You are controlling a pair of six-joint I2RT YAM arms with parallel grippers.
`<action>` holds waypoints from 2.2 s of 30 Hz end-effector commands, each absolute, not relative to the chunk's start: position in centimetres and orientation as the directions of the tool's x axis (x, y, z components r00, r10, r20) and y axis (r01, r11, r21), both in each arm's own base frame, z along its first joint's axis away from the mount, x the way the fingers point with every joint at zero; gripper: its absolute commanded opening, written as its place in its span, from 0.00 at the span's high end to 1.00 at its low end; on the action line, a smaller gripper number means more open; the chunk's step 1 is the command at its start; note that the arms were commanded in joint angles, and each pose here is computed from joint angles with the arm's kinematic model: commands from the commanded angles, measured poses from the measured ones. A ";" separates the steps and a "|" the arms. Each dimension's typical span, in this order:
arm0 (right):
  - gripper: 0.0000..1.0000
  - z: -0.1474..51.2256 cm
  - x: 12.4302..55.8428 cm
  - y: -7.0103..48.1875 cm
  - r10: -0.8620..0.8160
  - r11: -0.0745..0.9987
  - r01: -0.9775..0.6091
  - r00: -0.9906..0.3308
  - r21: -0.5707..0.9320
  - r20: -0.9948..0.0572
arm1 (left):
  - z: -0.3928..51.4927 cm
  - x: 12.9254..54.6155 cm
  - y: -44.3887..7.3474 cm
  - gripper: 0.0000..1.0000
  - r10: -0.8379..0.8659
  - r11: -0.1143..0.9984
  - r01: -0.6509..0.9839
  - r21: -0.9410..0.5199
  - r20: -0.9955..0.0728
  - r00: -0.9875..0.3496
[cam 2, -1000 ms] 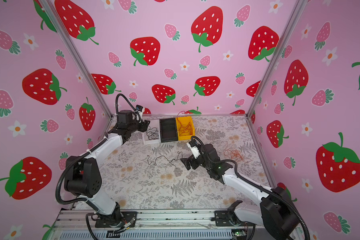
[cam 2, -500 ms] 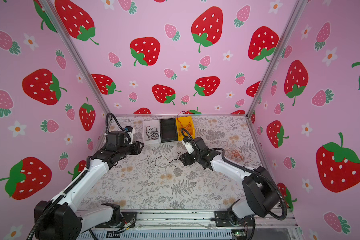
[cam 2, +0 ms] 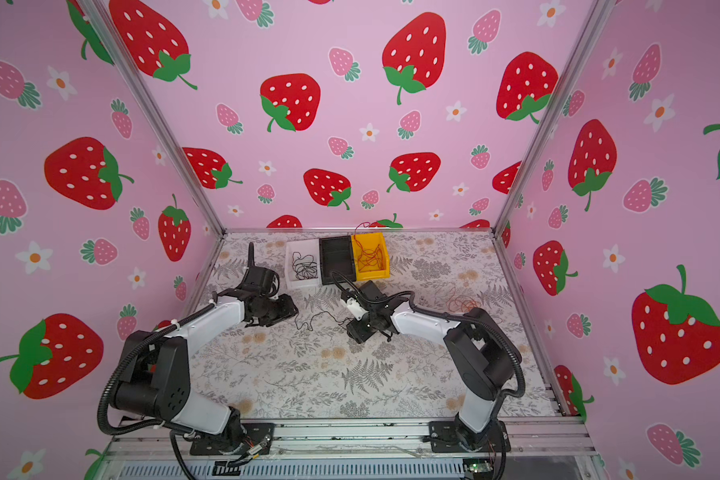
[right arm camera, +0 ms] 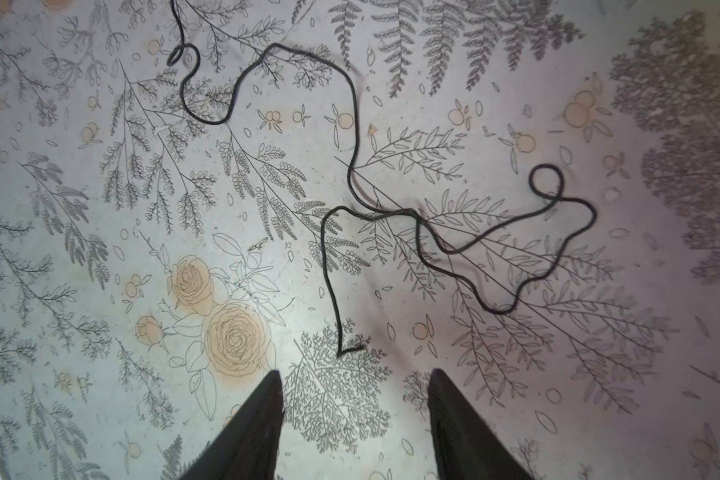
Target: Untangle the cables
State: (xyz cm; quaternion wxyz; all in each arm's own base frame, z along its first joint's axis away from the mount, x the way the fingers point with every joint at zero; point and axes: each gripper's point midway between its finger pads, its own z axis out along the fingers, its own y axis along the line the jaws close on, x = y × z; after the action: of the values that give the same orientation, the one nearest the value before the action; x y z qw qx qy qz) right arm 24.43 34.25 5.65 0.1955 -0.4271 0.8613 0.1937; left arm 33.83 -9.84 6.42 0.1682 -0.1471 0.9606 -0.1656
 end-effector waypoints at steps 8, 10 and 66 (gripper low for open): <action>0.42 3.8 23.8 35.2 -0.726 0.523 -0.840 -0.529 0.146 -0.440 | 6.4 36.9 -11.0 0.41 -0.402 0.869 -0.291 -0.401 -0.225 -0.888; 0.46 3.3 23.7 34.9 -0.736 0.528 -0.838 -0.534 0.141 -0.417 | 6.0 37.4 -11.4 0.46 -0.401 0.864 -0.294 -0.409 -0.204 -0.893; 1.00 22.0 39.4 20.7 -0.368 0.845 -0.534 -0.564 -0.014 -0.739 | 34.1 51.7 2.8 1.00 -0.523 0.825 -0.107 -0.554 -0.680 -0.514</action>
State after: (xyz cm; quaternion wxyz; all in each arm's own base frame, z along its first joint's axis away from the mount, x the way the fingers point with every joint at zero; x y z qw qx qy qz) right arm 38.93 20.36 22.70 0.4090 -0.2460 0.8707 0.1187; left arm 51.01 2.28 33.15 0.4501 -0.1988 0.8379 -0.2363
